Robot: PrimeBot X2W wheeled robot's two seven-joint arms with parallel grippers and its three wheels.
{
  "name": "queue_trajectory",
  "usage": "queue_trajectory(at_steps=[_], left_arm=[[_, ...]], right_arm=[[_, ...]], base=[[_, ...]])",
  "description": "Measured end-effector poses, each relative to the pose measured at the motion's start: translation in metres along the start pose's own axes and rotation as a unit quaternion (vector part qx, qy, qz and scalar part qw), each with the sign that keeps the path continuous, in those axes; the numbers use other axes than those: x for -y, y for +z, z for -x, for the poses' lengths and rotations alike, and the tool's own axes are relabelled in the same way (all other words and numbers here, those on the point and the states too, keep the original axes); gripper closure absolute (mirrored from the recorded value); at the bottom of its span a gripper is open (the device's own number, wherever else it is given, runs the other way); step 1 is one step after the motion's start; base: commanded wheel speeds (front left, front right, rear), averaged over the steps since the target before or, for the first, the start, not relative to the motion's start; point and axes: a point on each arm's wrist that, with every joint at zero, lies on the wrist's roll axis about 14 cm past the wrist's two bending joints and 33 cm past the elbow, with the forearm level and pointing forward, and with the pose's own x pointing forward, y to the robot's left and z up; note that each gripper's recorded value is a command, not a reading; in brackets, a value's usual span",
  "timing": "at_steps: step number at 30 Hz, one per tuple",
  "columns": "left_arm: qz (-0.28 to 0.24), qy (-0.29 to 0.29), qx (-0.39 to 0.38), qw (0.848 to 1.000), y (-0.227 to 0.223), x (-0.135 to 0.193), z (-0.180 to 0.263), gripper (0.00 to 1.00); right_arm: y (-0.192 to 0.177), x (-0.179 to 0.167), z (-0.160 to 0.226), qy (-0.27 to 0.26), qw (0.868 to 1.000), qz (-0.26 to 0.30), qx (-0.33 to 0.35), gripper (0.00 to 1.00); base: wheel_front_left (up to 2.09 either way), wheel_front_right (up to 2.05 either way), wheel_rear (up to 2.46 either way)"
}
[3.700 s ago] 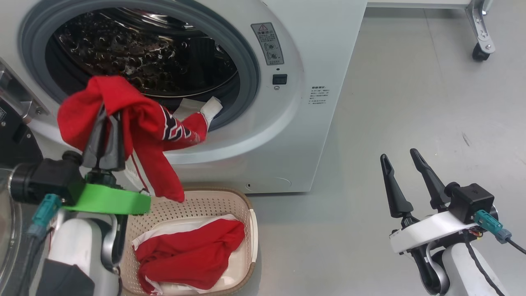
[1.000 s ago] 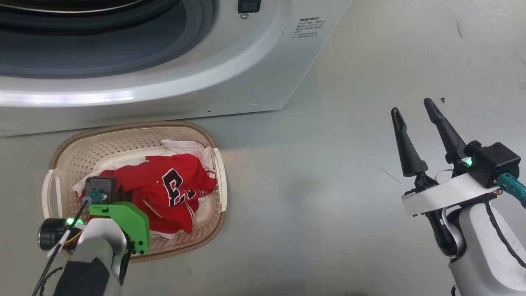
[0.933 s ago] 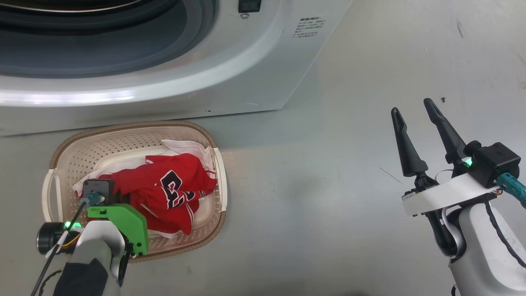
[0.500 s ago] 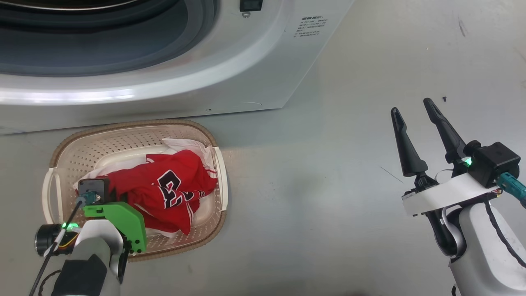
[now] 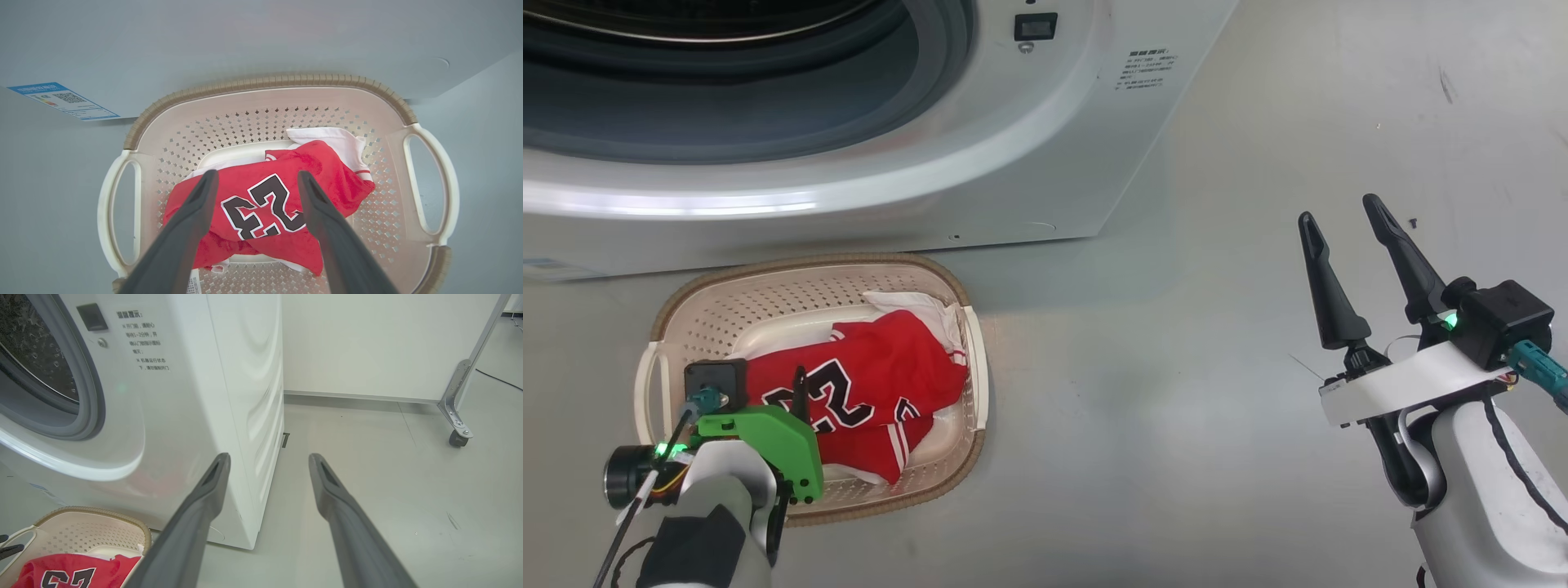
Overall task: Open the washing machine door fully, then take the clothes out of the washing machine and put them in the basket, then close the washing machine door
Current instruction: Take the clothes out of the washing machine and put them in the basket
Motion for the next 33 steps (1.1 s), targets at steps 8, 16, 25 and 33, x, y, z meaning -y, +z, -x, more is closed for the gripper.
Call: queue_trajectory(at_steps=[8,16,25,33], left_arm=[[0.007,-0.009,0.100,0.995,0.051,0.002,0.015,0.00],[0.005,-0.019,0.175,0.984,0.096,0.004,0.038,0.00],[-0.002,-0.040,0.302,0.952,0.174,0.016,0.083,0.00],[-0.009,-0.047,0.371,0.927,0.196,0.021,0.129,0.00]], right_arm=[[0.017,-0.012,-0.001,0.013,1.000,-0.004,0.024,0.00],[0.030,-0.029,0.003,0.027,0.999,-0.014,0.042,0.00],[0.041,-0.034,0.015,0.028,0.998,-0.018,0.057,0.00],[0.050,-0.036,0.028,0.026,0.997,-0.018,0.068,0.00]], base=[[0.00,0.00,0.00],[0.00,0.00,0.00],[0.00,0.00,0.00],[0.00,0.00,0.00]])
